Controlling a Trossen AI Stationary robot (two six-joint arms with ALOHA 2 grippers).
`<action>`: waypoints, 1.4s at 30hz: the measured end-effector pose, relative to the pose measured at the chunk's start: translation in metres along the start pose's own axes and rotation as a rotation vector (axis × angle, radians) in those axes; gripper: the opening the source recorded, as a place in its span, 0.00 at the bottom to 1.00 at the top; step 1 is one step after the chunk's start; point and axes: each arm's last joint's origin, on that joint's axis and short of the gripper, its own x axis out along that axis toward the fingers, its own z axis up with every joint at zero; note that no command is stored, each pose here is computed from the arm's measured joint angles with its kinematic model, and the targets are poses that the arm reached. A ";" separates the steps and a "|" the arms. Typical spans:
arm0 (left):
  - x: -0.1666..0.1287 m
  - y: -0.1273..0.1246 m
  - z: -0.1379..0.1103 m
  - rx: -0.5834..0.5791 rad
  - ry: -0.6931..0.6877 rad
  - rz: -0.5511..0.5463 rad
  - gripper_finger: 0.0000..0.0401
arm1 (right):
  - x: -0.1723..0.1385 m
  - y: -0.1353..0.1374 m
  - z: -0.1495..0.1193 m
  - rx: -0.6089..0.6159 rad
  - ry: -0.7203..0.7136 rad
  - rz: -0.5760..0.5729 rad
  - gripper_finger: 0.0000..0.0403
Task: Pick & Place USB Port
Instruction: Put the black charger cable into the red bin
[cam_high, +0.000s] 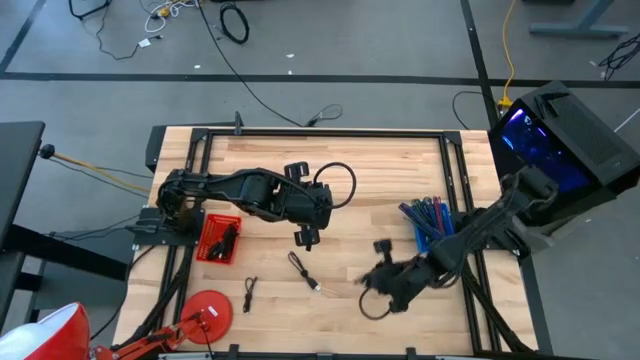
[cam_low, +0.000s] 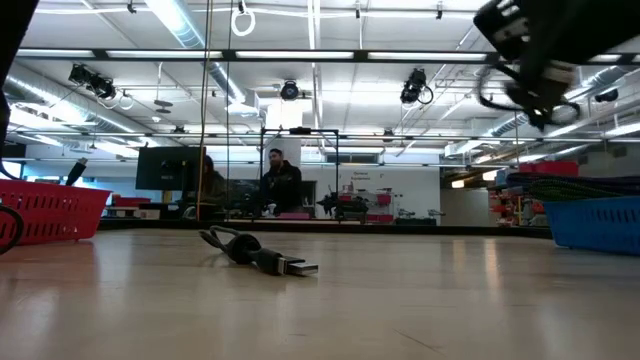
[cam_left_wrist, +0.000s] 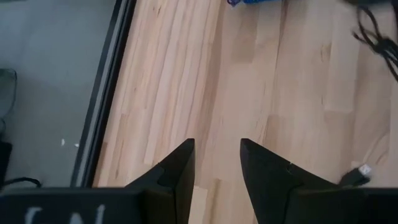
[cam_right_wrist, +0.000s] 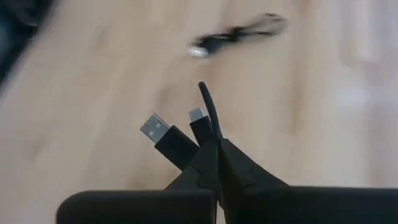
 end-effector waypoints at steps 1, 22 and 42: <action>0.000 0.000 0.000 0.013 0.001 -0.001 0.33 | -0.006 -0.006 0.000 0.007 -0.006 -0.035 0.00; -0.046 0.046 -0.012 0.057 -0.123 -0.016 0.31 | -0.110 -0.096 -0.025 0.151 -0.757 -0.328 0.00; 0.010 0.041 -0.057 0.066 -0.910 -0.252 0.27 | -0.118 -0.137 -0.012 0.083 -1.160 -0.118 0.00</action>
